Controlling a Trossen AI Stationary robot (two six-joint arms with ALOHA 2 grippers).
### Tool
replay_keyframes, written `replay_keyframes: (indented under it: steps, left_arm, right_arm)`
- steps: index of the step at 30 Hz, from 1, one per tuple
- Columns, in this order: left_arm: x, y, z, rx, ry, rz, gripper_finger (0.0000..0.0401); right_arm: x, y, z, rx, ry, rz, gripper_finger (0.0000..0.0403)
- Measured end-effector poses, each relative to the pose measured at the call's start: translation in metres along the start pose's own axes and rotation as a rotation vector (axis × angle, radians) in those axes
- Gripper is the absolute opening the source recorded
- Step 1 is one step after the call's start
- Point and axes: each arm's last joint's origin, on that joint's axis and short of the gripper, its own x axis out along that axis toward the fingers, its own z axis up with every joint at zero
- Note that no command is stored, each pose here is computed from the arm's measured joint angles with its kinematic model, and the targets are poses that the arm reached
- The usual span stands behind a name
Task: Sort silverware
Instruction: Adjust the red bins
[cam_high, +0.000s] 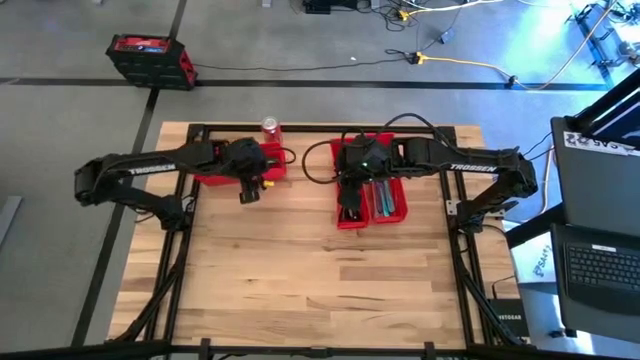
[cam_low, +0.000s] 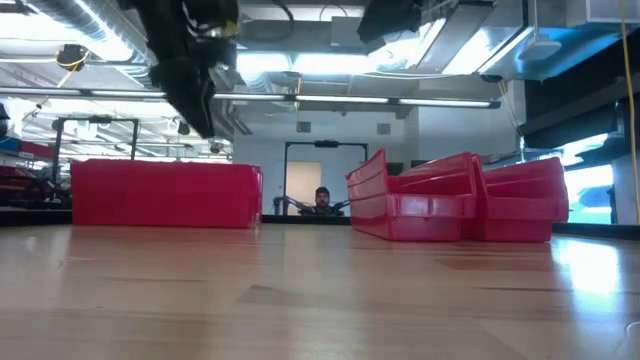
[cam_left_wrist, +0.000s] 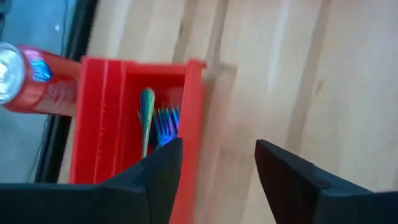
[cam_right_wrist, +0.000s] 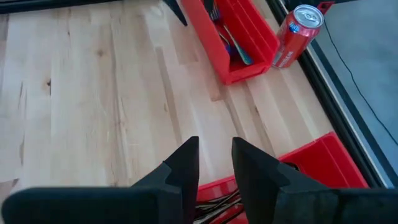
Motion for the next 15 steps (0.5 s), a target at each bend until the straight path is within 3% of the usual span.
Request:
replay_keyframes:
  steps: [5, 10, 15]
  left_arm:
    - [0.016, 0.007, -0.005, 0.1, 0.127, -0.003, 0.0184]
    - [0.019, 0.013, -0.01, 0.053, 0.211, 0.079, 0.0175]
    - [0.018, 0.013, -0.01, 0.075, 0.207, 0.079, 0.0174]
  right_arm:
    - [0.0, 0.0, -0.001, -0.003, 0.005, -0.012, 0.0081]
    - [0.004, -0.004, -0.014, -0.025, 0.016, -0.106, 0.0081]
    - [-0.004, -0.008, -0.039, 0.02, -0.169, -0.084, 0.0081]
